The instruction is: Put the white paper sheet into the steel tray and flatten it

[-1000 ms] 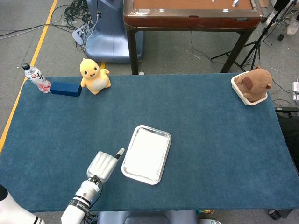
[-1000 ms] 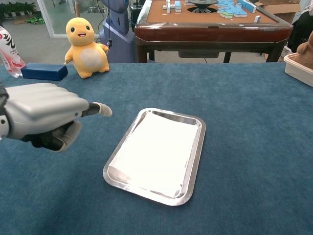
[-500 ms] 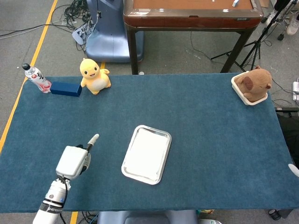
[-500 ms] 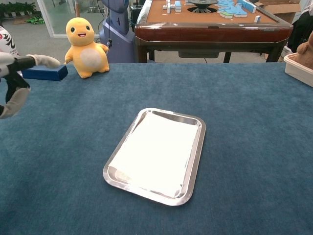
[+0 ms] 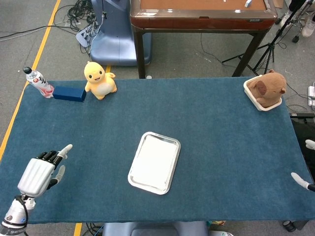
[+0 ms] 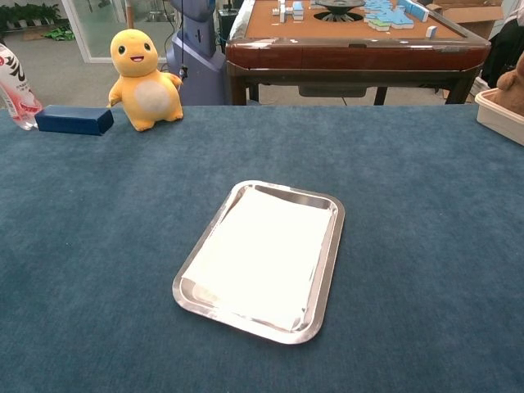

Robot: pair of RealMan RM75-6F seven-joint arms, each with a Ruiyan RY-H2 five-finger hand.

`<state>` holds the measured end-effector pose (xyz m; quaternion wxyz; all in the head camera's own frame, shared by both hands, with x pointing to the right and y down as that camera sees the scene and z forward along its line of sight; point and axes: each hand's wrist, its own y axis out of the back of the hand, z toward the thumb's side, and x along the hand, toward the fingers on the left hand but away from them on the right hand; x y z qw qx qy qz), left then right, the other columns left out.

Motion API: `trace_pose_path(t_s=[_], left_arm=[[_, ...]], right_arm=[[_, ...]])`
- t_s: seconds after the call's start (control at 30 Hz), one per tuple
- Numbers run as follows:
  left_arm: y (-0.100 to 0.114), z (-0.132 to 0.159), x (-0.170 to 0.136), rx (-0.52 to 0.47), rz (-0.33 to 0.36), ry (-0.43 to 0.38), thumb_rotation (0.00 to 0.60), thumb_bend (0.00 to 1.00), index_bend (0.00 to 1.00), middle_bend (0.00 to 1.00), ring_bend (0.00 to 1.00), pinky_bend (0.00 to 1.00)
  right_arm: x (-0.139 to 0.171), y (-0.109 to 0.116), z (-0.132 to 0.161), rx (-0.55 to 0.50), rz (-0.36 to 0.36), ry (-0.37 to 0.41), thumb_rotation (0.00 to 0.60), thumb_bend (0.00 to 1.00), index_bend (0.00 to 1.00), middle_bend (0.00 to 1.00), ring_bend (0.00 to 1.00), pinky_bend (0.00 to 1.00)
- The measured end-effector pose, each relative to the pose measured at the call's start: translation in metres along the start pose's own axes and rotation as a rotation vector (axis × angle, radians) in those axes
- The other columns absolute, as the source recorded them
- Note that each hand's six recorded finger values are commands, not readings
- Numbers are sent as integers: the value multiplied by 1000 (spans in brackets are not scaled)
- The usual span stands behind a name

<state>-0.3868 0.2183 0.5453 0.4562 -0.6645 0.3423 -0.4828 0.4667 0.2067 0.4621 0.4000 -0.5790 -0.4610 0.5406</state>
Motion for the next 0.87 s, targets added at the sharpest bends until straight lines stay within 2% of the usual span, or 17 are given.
trace_pose_path(t_s=[0.1,0.27,0.5,0.63,0.87], left_arm=[[5,-7,-10,-2,-23,32,600,518,271,423,369,430],[13,-20,-34,-11,-58,129,600,518,293,423,370,428],[23,-39,-59,-60,-41,224,600,517,310,492,369,428],[27,-49,-69,-74,-14,254,600,517,316,492,364,427],[21,-57,-68,-70,-59,265,600,517,320,492,364,427]], right_arm=[[-1,-7,4,3,15,-8,600,0,202,315,161,332],[-3,-16,6,38,38,-31,600,0,223,321,162,333],[-6,-31,3,101,99,-74,600,0,241,324,162,333],[-8,-41,2,123,139,-87,600,0,242,324,162,333],[-11,-51,1,112,181,-88,600,0,242,324,162,333]])
